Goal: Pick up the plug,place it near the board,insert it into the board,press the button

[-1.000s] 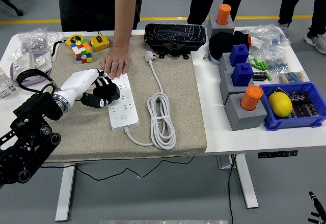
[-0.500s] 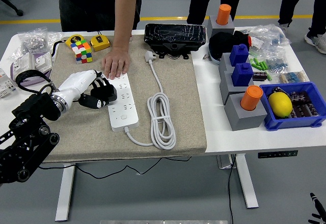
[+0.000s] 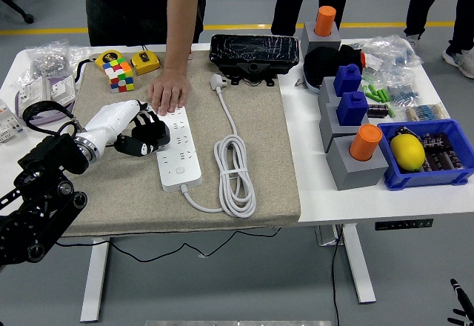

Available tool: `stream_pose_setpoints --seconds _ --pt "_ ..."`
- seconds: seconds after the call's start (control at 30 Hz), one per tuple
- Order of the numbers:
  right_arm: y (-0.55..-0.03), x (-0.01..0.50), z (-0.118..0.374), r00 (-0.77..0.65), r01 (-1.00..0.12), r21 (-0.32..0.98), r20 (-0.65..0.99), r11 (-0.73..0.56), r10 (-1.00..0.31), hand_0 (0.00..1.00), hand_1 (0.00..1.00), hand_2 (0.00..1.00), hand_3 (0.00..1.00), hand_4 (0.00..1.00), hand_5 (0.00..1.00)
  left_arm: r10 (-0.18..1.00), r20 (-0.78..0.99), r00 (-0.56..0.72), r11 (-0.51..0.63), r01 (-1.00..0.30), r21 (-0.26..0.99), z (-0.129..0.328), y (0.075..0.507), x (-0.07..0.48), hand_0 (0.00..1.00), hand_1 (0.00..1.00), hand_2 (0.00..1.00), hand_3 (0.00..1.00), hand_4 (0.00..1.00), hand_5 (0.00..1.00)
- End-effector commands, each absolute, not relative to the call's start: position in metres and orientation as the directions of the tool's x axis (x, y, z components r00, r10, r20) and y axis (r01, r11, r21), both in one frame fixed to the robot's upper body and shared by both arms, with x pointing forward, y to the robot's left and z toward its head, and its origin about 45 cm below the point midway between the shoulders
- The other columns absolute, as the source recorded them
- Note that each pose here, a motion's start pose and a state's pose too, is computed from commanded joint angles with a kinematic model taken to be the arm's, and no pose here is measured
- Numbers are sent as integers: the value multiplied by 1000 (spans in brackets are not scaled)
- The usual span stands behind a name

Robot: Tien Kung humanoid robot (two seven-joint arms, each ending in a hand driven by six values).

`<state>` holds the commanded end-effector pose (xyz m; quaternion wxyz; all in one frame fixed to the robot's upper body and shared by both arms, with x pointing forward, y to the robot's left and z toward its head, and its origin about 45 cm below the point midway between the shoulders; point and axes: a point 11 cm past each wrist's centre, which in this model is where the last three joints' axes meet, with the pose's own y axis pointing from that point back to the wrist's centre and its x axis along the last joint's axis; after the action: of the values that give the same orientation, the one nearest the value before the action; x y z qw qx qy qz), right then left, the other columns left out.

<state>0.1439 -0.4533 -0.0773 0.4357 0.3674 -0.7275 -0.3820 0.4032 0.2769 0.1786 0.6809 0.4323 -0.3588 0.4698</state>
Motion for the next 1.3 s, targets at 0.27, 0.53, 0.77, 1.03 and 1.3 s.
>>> stream_pose_setpoints --seconds 0.27,0.53,0.77,1.03,1.3 --pt "-453 145 -77 -352 -203 875 353 439 -867 998 856 768 839 998 998 327 893 308 186 -948 259 176 277 402 734 448 418 521 786 2" --pt "-454 146 -77 -352 -206 875 353 439 -867 998 856 768 839 998 998 325 893 312 181 -947 266 173 280 402 736 450 422 523 786 2" --pt "-454 146 -76 -353 -206 874 353 440 -866 998 856 768 839 998 998 319 895 313 179 -947 268 172 281 402 739 451 422 524 789 2" --pt "-454 147 -76 -353 -207 874 352 439 -867 998 856 768 839 998 998 312 896 316 183 -945 270 172 281 402 738 453 423 523 790 2" --pt "-455 147 -76 -352 -206 874 353 440 -867 998 856 768 839 998 998 296 898 325 186 -942 280 171 281 402 739 452 422 523 789 2"
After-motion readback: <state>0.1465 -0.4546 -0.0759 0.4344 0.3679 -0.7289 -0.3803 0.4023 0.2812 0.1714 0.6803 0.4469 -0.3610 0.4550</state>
